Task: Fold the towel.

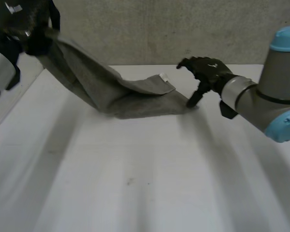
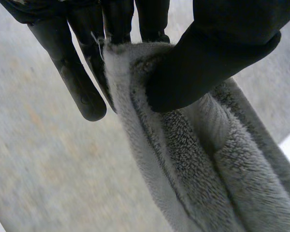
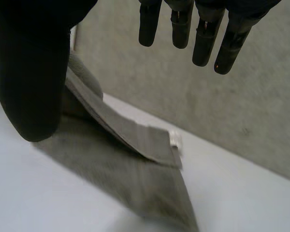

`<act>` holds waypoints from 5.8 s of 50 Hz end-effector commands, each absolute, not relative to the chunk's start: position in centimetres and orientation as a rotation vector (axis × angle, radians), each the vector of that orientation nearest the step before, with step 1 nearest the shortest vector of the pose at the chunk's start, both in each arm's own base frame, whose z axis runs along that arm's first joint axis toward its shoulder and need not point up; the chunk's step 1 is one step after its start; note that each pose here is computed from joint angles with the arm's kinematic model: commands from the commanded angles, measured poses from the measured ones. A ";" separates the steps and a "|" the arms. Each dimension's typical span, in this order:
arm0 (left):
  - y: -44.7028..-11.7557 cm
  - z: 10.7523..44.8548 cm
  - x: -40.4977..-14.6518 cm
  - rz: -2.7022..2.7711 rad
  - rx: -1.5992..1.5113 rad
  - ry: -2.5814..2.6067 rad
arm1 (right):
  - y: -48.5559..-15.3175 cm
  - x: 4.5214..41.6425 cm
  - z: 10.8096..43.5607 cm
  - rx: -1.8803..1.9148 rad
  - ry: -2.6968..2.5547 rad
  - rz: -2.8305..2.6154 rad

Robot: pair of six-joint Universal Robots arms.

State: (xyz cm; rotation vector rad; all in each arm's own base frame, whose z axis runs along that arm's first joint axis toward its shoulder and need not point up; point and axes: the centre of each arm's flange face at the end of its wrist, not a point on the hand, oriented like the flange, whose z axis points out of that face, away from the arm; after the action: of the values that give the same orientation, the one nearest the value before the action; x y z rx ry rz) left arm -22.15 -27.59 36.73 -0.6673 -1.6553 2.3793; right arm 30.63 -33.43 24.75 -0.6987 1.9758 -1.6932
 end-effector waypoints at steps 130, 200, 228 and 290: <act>-24.6 38.3 -19.1 2.393 -0.544 -1.695 | -33.7 37.5 26.8 -0.926 1.717 -1.820; -28.1 22.7 -22.5 1.880 -0.645 -2.076 | -27.4 18.2 19.2 -0.771 2.342 -1.511; -29.5 23.0 -21.2 1.953 -0.597 -2.075 | -27.6 15.7 15.6 -0.788 2.284 -1.492; -29.9 22.9 -20.6 1.918 -0.594 -2.127 | -32.1 21.5 22.4 -1.262 2.197 -1.505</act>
State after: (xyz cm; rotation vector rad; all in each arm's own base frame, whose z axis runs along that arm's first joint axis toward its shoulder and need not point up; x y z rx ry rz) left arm -20.46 -29.25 24.34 -0.5912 -2.0863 1.9688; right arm 20.05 -31.56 25.31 -1.1594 2.1450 -1.6306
